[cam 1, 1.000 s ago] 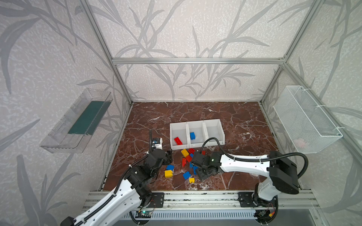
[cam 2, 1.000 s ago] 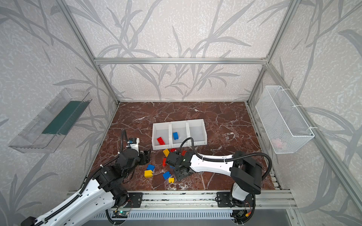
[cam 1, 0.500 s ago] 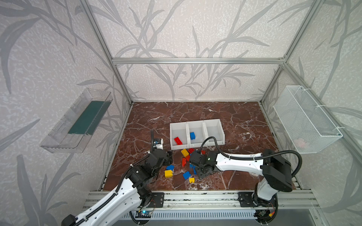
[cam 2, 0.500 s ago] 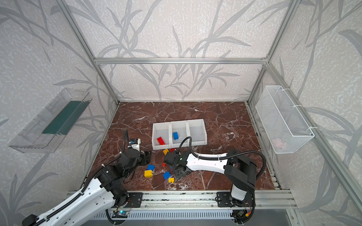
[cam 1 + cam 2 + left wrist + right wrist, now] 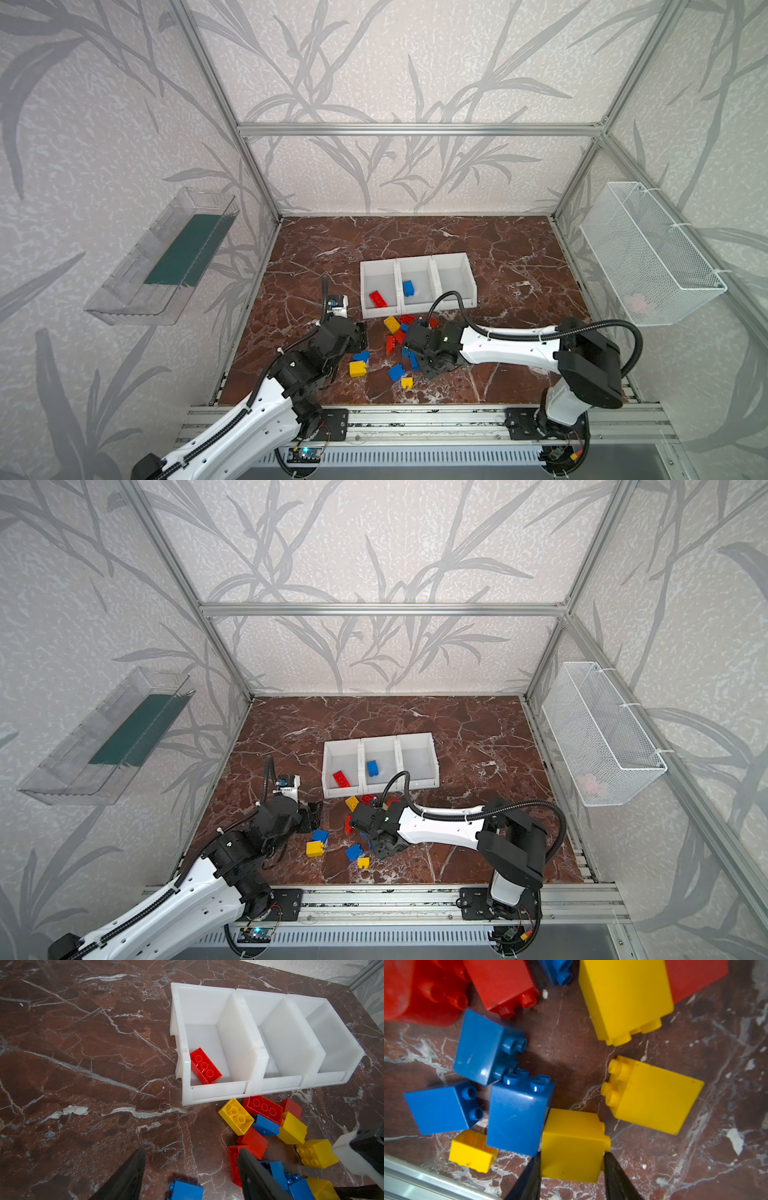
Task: Sort the legos into containers by color
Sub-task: 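Grasp a yellow brick with the right gripper while the left gripper withdraws, then carry the yellow brick with the right gripper into the farthest compartment, release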
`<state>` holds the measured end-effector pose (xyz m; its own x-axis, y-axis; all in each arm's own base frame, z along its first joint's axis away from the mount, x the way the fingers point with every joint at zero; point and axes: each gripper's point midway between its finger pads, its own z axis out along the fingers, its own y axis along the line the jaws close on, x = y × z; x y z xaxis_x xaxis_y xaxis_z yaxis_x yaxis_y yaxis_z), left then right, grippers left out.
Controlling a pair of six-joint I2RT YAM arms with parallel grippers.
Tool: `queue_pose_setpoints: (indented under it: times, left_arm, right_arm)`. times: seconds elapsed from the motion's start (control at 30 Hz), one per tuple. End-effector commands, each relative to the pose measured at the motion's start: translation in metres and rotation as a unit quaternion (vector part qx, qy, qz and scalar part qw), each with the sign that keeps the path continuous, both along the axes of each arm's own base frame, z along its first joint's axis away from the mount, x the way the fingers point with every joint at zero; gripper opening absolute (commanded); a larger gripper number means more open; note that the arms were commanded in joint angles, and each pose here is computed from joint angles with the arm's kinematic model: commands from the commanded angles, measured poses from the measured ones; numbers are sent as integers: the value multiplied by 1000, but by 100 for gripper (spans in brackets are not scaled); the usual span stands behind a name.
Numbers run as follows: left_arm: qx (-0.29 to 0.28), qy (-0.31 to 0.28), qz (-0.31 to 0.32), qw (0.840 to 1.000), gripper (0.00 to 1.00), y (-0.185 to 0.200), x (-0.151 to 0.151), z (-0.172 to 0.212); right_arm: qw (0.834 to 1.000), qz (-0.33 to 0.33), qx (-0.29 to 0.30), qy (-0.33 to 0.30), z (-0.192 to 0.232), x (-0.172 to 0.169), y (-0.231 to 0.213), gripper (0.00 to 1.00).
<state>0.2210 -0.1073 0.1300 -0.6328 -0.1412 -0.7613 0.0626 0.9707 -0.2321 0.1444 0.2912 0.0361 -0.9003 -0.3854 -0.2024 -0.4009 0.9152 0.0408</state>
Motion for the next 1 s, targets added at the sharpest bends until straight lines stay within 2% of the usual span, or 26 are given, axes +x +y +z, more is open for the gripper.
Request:
queue_pose_setpoints:
  times: [0.0, 0.23, 0.53, 0.77, 0.97]
  left_arm:
    - [-3, 4, 12, 1000, 72, 4, -1, -4]
    - [-2, 12, 13, 1000, 73, 5, -4, -6]
    - [-2, 13, 17, 1000, 73, 7, -4, -7]
    - [-1, 12, 20, 1000, 73, 8, -4, -8]
    - [0, 12, 22, 1000, 73, 9, -4, -7]
  right_arm:
    - [1000, -5, -20, -2, 2, -1, -14, 40]
    - [999, 3, 5, -48, 54, 27, -25, 41]
    - [987, -31, 42, -150, 114, 135, -64, 40]
    - [983, -80, 49, -160, 116, 211, -95, 40]
    - [988, -89, 48, -115, 93, 235, -98, 40]
